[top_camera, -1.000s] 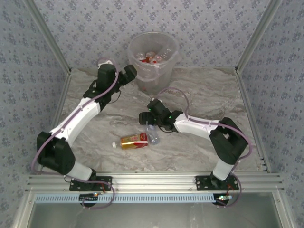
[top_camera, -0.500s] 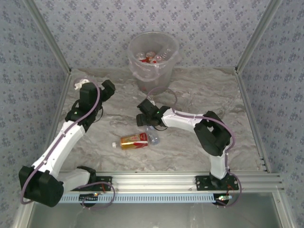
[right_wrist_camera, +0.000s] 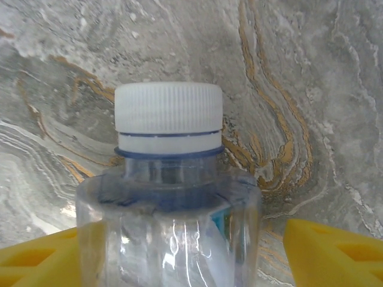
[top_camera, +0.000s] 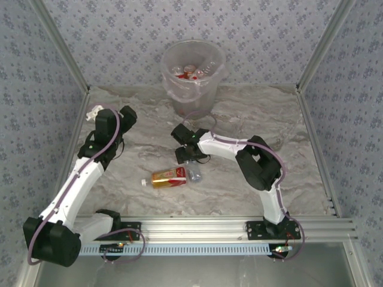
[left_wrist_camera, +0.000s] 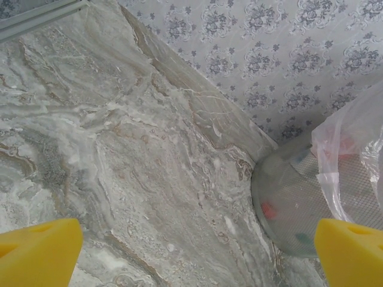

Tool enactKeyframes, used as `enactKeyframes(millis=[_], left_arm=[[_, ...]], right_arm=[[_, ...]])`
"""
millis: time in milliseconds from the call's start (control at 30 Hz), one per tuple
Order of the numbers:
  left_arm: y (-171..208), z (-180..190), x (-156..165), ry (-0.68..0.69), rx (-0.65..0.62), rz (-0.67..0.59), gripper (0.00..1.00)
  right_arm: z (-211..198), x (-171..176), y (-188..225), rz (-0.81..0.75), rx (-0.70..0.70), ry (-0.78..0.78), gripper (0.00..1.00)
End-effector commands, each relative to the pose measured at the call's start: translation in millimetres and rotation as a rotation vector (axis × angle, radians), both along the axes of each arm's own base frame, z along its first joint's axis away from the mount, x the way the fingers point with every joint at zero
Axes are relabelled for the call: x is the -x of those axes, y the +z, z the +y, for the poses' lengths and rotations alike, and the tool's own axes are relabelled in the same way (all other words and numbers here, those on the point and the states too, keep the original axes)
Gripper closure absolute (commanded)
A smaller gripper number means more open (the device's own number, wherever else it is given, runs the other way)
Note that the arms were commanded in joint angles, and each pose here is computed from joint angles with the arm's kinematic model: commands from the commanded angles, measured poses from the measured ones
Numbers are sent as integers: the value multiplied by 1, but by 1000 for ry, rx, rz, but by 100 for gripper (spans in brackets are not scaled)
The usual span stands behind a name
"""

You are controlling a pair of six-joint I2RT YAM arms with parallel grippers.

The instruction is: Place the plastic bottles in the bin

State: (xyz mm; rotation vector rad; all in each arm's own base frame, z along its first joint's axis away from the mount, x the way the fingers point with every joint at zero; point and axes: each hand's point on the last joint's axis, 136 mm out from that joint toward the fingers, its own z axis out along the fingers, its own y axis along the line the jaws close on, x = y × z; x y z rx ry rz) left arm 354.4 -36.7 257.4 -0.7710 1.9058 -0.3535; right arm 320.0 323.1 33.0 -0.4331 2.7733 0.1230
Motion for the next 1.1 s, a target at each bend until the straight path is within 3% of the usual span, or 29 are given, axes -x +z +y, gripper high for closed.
enactKeyframes(millis=[0,467,633,1067], left_arm=[[-3,9,4,37,0,8,0],[-13,17,6,60,6,32,1],[-14,17,5,61,11,32,1],[-20,15,-1,53,10,57,1]], right_arm=[[-3,0,-8,36,44,0,20],[-8,-2,-20,50,79,-35,33],[-10,-10,1,-10,76,-13,45],[-27,-30,80,-221,-47,-56,46]])
